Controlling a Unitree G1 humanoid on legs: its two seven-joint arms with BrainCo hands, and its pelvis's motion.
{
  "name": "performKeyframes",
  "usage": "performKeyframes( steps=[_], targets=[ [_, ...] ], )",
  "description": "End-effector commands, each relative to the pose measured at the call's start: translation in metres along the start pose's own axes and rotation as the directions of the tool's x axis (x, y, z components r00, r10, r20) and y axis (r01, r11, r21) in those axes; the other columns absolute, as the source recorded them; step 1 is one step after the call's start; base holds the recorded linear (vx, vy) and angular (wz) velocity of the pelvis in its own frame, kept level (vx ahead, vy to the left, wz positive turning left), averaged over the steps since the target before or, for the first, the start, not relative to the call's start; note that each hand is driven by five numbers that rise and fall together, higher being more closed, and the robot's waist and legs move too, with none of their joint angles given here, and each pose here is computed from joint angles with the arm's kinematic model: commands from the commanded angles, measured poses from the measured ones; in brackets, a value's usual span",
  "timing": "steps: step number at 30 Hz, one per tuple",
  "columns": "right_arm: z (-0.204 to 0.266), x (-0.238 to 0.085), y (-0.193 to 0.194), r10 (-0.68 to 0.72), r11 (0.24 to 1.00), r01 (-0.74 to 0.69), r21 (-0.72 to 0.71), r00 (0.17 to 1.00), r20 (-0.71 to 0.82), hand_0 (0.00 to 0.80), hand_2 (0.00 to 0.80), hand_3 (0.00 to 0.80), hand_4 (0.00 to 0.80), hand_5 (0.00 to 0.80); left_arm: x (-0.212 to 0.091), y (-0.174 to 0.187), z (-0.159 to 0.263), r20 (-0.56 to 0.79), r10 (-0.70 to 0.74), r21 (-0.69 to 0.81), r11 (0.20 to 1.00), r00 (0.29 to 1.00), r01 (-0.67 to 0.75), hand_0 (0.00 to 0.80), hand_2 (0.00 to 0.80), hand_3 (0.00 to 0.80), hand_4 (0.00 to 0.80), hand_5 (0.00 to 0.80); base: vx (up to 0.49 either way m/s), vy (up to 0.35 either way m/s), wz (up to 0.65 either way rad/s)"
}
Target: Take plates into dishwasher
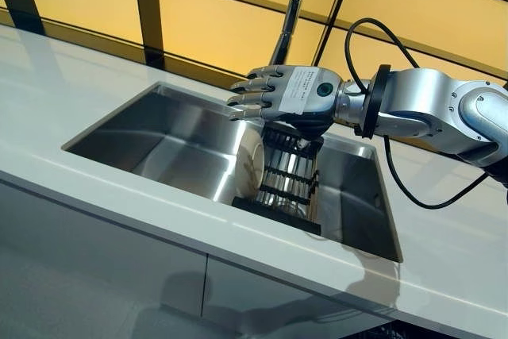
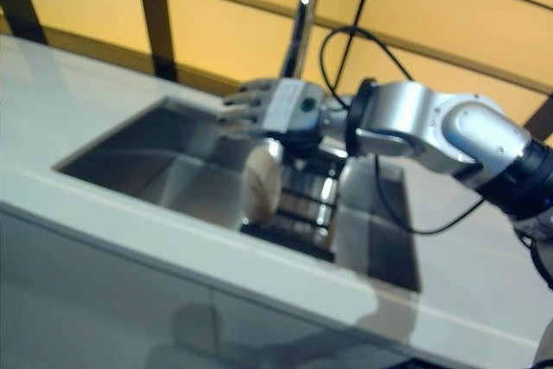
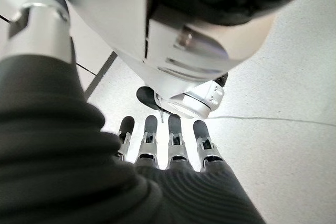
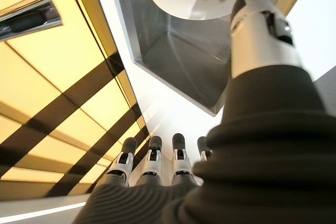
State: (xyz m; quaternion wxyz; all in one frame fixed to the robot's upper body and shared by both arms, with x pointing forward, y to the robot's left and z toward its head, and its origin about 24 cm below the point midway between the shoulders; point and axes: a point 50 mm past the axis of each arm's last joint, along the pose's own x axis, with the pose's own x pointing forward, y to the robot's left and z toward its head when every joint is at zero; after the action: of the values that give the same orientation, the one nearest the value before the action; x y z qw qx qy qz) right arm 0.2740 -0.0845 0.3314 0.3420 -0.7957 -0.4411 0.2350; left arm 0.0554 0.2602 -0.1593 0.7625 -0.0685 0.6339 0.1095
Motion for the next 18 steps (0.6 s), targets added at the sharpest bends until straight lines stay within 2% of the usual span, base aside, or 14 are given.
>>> performKeyframes(
  steps=[1, 18],
  targets=[
    [-0.019, -0.001, -0.02, -0.025, 0.999, 0.022, -0.038, 0.995, -0.1, 0.0, 0.0, 0.0, 0.0, 0.0, -0.001, 0.004, 0.008, -0.003, 0.011, 0.032, 0.999, 1.0, -0.011, 0.0, 0.0, 0.0, 0.0, 0.0, -0.055, -0.02, 0.06],
    [-0.015, 0.01, -0.024, -0.039, 0.997, 0.032, -0.068, 0.994, -0.104, 0.0, 0.0, 0.0, 0.0, 0.0, -0.001, 0.003, 0.024, 0.056, -0.003, 0.01, 1.0, 0.998, 0.003, 0.0, 0.0, 0.0, 0.0, 0.0, -0.018, -0.003, 0.01]
  ],
)
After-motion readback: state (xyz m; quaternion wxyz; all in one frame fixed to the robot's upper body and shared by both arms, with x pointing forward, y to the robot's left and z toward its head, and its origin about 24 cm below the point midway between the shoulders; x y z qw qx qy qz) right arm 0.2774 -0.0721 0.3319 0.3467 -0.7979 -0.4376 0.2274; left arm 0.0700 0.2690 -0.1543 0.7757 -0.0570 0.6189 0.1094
